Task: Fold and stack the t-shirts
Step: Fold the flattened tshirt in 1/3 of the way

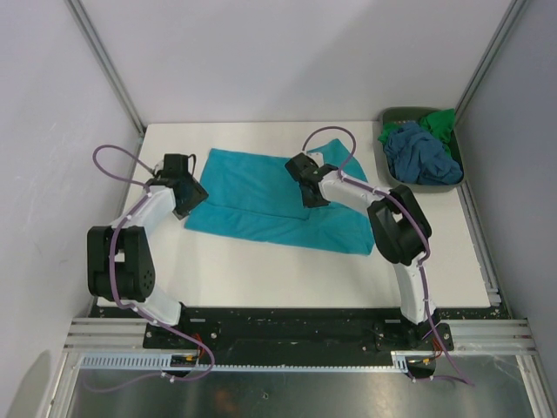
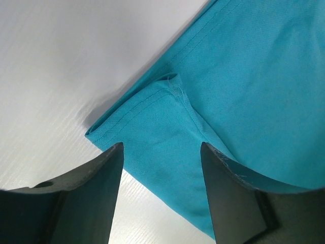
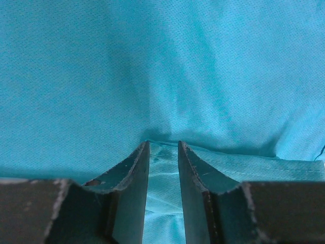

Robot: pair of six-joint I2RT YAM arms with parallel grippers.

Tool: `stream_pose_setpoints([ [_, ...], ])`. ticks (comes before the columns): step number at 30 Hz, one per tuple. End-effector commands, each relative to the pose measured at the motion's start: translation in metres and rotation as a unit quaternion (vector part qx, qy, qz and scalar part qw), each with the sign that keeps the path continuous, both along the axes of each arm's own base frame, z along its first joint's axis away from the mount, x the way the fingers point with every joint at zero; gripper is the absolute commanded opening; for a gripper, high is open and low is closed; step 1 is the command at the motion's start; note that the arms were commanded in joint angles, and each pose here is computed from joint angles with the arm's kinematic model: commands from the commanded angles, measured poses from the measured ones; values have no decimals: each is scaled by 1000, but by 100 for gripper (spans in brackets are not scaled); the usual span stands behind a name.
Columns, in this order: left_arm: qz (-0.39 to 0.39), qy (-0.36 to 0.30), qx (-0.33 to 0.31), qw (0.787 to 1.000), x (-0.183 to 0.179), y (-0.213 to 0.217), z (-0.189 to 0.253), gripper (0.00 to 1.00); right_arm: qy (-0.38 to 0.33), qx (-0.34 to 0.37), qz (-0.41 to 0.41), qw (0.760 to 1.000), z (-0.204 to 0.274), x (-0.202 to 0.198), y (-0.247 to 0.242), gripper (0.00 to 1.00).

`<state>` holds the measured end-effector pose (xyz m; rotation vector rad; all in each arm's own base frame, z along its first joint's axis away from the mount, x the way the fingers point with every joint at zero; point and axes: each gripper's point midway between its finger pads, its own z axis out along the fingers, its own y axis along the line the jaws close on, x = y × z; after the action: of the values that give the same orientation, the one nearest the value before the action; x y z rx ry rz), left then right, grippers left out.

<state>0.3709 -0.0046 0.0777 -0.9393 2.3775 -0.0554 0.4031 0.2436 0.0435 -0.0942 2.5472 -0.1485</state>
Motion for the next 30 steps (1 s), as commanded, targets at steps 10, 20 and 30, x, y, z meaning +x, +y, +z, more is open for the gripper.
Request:
stream_pose_setpoints([
  [10,-7,-19,-1,1000,2,0,9,66,4,21,1,1000,-5,4,14,35],
  [20,-1,-12,0,1000,-1,1,3,65,-1,30,6,1000,-5,8,20,15],
  [30,3,-5,1,1000,-5,2,-3,65,-30,43,25,998,13,11,33,0],
])
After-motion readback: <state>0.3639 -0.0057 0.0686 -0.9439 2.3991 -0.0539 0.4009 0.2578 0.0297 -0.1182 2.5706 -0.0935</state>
